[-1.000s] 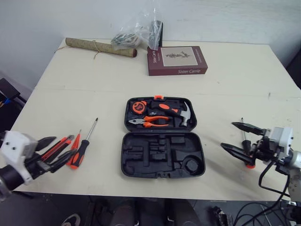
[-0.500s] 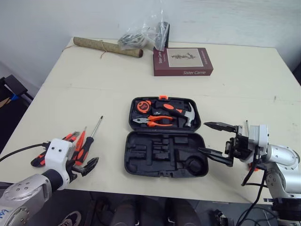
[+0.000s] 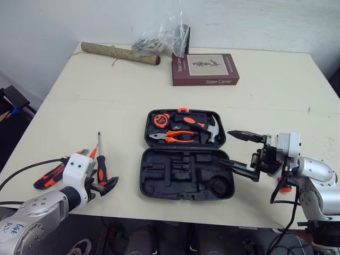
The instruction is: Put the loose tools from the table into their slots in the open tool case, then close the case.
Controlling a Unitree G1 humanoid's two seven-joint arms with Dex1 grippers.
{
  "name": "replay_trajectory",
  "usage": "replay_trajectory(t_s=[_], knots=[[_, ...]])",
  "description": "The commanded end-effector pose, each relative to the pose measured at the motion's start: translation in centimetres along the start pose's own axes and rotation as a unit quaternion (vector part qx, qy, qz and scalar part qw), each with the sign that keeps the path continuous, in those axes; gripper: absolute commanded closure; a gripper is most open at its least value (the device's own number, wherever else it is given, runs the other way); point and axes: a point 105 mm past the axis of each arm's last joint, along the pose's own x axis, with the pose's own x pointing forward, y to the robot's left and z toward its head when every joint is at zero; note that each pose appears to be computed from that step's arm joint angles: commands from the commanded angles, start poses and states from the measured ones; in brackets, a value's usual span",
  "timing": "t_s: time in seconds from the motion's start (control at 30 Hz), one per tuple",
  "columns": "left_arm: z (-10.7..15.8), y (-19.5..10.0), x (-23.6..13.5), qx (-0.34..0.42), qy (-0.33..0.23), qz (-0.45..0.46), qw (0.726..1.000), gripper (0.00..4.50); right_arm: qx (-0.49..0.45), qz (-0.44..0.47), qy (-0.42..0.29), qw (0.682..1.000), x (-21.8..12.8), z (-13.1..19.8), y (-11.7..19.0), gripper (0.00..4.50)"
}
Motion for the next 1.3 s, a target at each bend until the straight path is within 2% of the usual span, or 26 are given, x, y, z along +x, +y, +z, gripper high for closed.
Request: replay_trajectory(t_s=[0.03,0.23,0.33,0.53,0.57,0.7,0.83,0.87,0.93,1.0,1.07,1.17,1.23,1.3], knots=[[0.1,0.5,0.5,-0.021,-0.011,0.032,0.999,0.13,-0.016,0.019,-0.010,1.000,0.4,1.2,0.4,0.00],[-0.4,0.2,1.1,-0.048,-0.008,0.048,0.998,0.13,-0.011,0.025,-0.009,1.000,0.2,0.9,0.6,0.00],[-0.8,0.1,1.3,-0.057,0.001,0.054,0.997,0.79,0.000,0.035,-0.011,0.999,0.1,0.8,0.9,0.00],[-0.8,-0.1,1.6,-0.051,0.005,0.056,0.997,3.55,0.006,0.075,-0.040,0.996,0.4,1.3,1.8,0.00],[-0.8,-0.1,1.6,-0.050,0.004,0.056,0.997,3.69,0.006,0.079,-0.043,0.996,0.4,1.3,1.9,0.00],[-0.2,0.0,1.5,-0.042,-0.018,0.062,0.997,3.68,-0.001,0.081,-0.049,0.995,0.4,1.5,2.1,0.00],[3.0,0.0,0.9,0.018,-0.111,0.048,0.992,3.68,-0.015,0.070,-0.047,0.996,0.1,1.6,2.0,0.00],[4.5,-0.2,0.4,0.067,-0.138,0.026,0.988,3.68,-0.030,0.061,-0.038,0.997,-0.4,1.7,1.7,0.00],[6.7,-0.9,-0.6,0.164,-0.180,-0.026,0.970,3.68,-0.046,0.037,-0.016,0.998,-1.5,1.9,0.9,0.00],[7.4,-1.5,-1.0,0.215,-0.190,-0.078,0.955,3.68,-0.050,0.028,0.006,0.998,-2.3,1.7,0.4,0.00],[7.7,-3.2,-1.3,0.299,-0.174,-0.183,0.920,3.68,-0.044,0.028,0.051,0.997,-3.8,0.8,0.2,0.00],[8.2,-5.3,-1.4,0.415,-0.126,-0.325,0.840,3.68,-0.020,0.025,0.100,0.995,-5.4,-0.5,0.0,0.00],[9.0,-5.7,-0.8,0.458,-0.100,-0.365,0.804,3.68,-0.011,0.026,0.110,0.994,-5.8,-0.9,0.0,0.00],[10.2,-6.3,0.4,0.484,-0.084,-0.377,0.785,3.68,-0.007,0.030,0.114,0.993,-5.8,-1.2,0.1,0.00]])
